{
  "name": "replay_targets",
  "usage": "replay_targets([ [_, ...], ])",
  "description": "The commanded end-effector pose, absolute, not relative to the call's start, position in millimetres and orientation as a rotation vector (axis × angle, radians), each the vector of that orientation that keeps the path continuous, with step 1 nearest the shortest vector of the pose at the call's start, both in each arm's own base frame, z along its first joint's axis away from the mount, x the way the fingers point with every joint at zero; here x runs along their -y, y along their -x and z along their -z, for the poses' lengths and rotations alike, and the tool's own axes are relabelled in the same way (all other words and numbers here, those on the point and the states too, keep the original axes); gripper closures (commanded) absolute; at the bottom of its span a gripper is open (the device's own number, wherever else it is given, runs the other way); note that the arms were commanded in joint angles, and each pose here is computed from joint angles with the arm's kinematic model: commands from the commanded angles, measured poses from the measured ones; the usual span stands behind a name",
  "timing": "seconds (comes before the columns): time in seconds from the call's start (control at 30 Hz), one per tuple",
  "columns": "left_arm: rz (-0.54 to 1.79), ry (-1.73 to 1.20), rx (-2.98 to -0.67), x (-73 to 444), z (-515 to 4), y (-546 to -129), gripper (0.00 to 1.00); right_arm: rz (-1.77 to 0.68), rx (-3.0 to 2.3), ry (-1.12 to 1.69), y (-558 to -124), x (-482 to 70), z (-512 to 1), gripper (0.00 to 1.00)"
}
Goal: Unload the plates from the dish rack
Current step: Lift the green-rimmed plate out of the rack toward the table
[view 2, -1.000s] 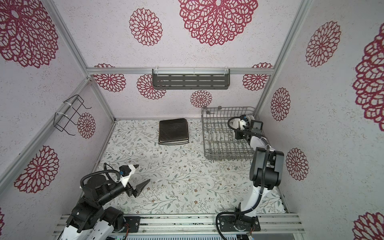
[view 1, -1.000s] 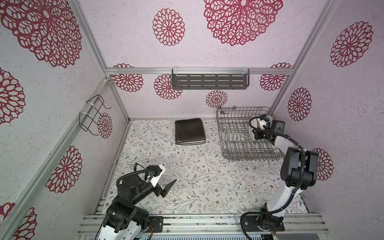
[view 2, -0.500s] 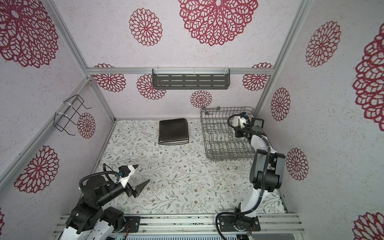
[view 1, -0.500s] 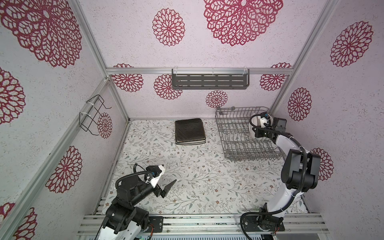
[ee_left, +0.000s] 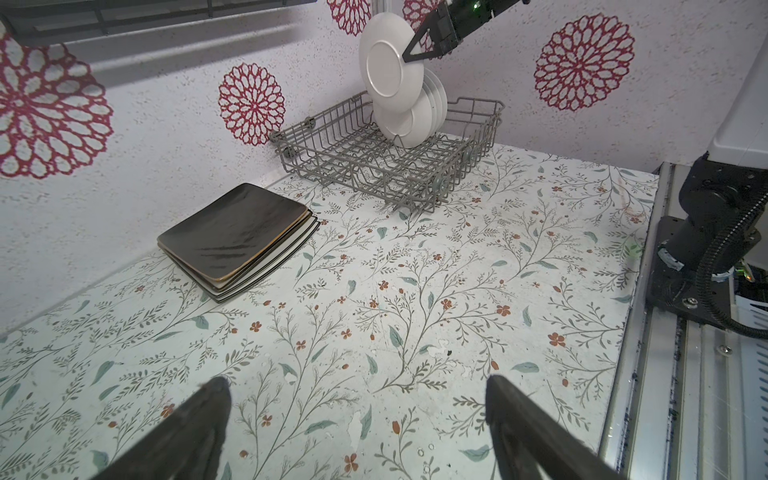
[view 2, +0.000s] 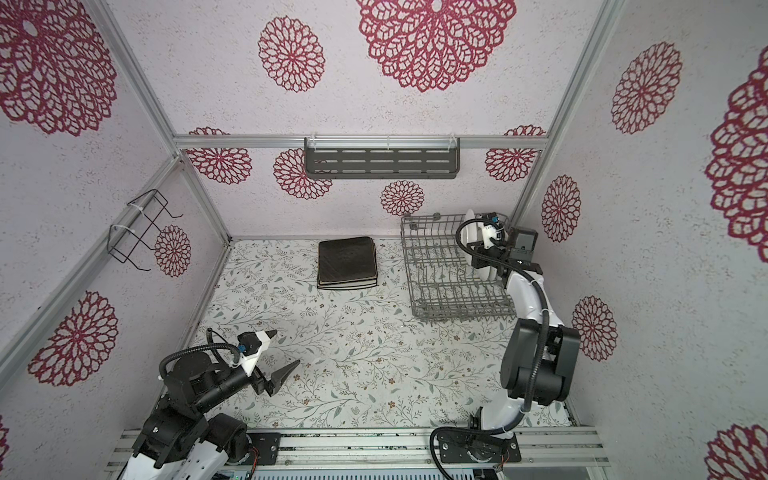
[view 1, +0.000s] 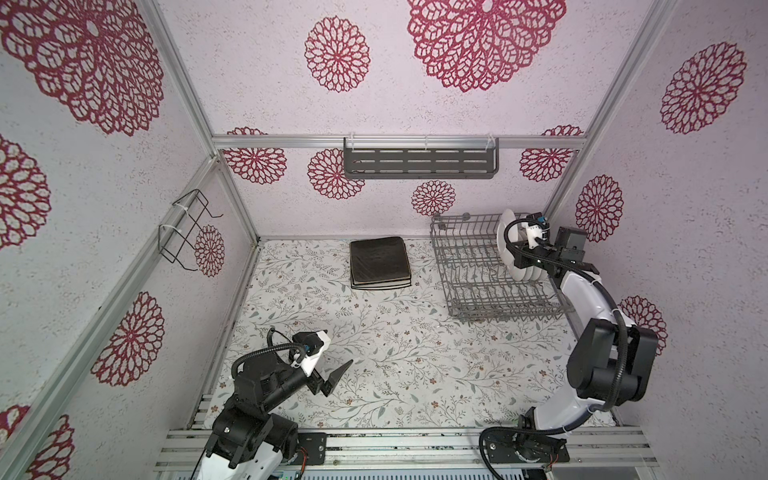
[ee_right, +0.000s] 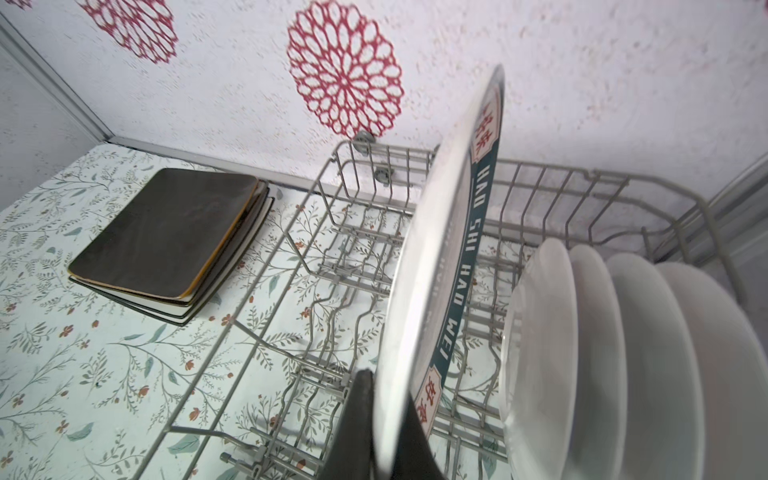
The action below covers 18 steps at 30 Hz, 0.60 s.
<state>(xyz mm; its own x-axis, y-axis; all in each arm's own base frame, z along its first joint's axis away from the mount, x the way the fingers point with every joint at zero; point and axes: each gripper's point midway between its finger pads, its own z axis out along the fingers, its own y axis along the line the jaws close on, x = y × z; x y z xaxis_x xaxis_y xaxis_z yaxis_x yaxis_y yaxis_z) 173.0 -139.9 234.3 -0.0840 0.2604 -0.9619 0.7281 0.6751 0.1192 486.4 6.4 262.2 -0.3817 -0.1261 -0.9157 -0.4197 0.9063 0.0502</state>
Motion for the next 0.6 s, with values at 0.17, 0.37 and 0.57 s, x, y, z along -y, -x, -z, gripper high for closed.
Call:
replay_targets([
  [0.17, 0.473, -0.846, -1.621, 143, -236, -171, 0.03, -0.182, -1.643, 0.806, -431, -107, -345, 1.00],
  [0.37, 0.468, -0.844, -1.622, 143, -237, -172, 0.03, -0.112, -1.514, 0.971, -394, -153, -357, 1.00],
  [0.57, 0.483, -0.848, -1.623, 145, -236, -171, 0.03, -0.050, -1.409, 1.096, -353, -194, -353, 1.00],
])
